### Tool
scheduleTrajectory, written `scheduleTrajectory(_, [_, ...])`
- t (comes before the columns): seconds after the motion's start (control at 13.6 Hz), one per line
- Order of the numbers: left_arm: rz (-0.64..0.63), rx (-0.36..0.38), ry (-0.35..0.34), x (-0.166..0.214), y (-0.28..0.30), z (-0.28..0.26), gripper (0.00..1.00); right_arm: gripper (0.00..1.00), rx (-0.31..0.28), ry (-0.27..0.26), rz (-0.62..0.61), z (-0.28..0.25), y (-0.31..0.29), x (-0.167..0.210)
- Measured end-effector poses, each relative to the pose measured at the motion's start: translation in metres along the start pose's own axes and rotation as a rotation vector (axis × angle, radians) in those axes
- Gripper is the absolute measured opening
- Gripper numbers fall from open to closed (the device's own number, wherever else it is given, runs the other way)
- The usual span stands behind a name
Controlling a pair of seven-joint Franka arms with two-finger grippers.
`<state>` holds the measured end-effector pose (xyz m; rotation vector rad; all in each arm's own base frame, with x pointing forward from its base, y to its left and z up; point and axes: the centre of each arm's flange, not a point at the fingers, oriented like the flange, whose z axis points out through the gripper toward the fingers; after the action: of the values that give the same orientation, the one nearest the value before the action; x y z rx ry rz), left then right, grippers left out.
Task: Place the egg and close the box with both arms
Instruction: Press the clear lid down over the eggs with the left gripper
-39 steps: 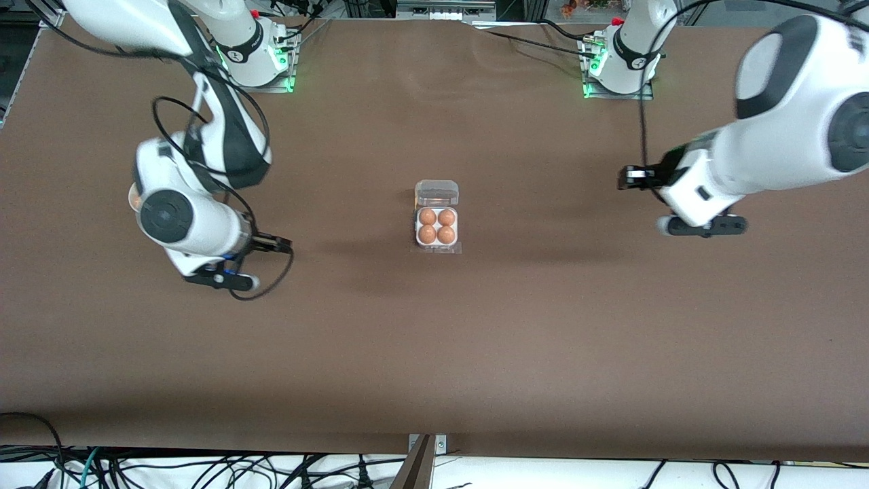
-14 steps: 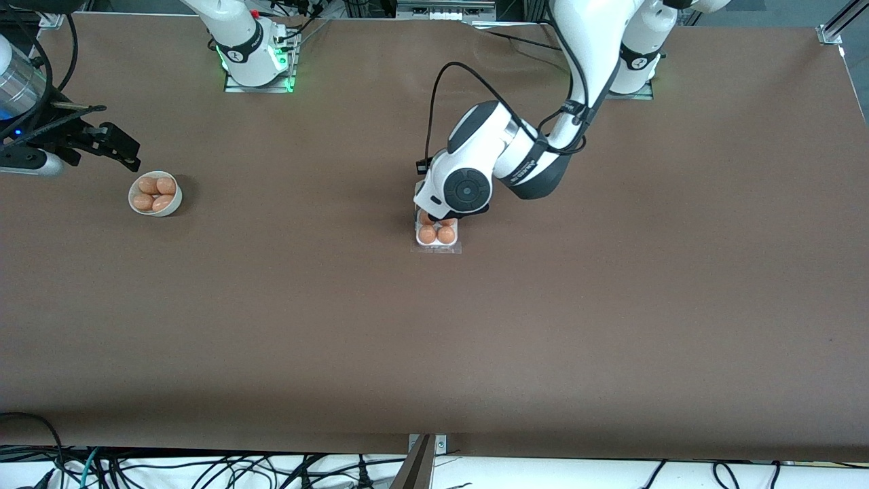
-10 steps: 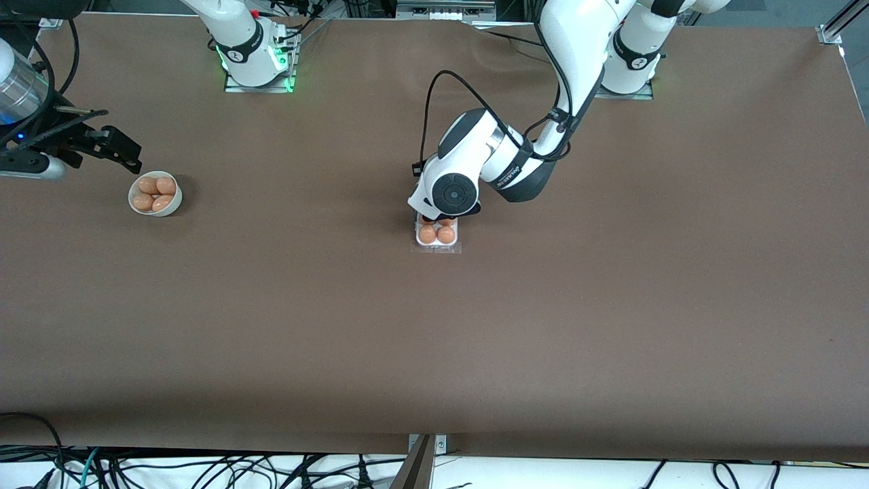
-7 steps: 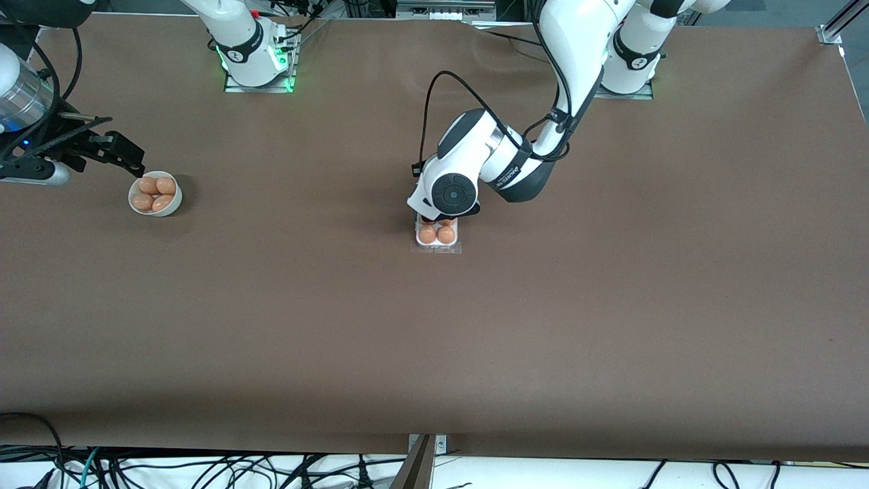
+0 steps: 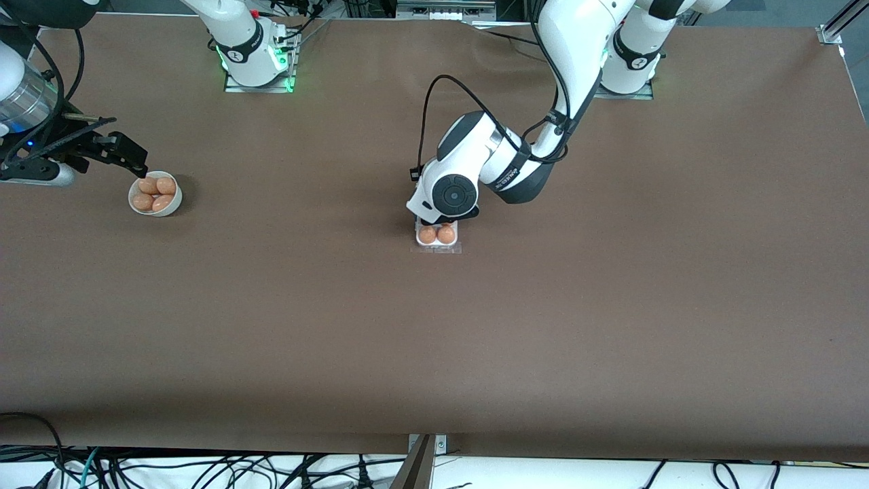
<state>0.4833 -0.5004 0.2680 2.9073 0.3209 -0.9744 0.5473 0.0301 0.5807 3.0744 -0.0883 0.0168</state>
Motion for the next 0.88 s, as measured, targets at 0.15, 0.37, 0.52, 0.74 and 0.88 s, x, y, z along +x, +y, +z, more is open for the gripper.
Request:
scheduleTrajectory(0.15, [0.0,-0.01,0.01,0.001,0.001,-0.001,0.01,1.0,0.0,0.0,0.0,0.0,0.0,0.0])
scheduleTrajectory(0.37, [-0.001,-0.027,0.026,0.003,0.003,-0.004,0.02,1.0,0.0,0.0,0.0,0.0,0.0,0.0])
scheduleTrajectory(0.52, [-0.003,-0.027,0.028,0.004,0.002,-0.005,0.01,1.0,0.0,0.0,0.0,0.0,0.0,0.0])
scheduleTrajectory(0.74, [-0.006,-0.04,0.043,0.007,0.002,-0.008,0.03,1.0,0.0,0.0,0.0,0.0,0.0,0.0])
scheduleTrajectory(0.88, [-0.007,-0.052,0.055,0.009,0.002,-0.011,0.03,1.0,0.0,0.0,0.0,0.0,0.0,0.0])
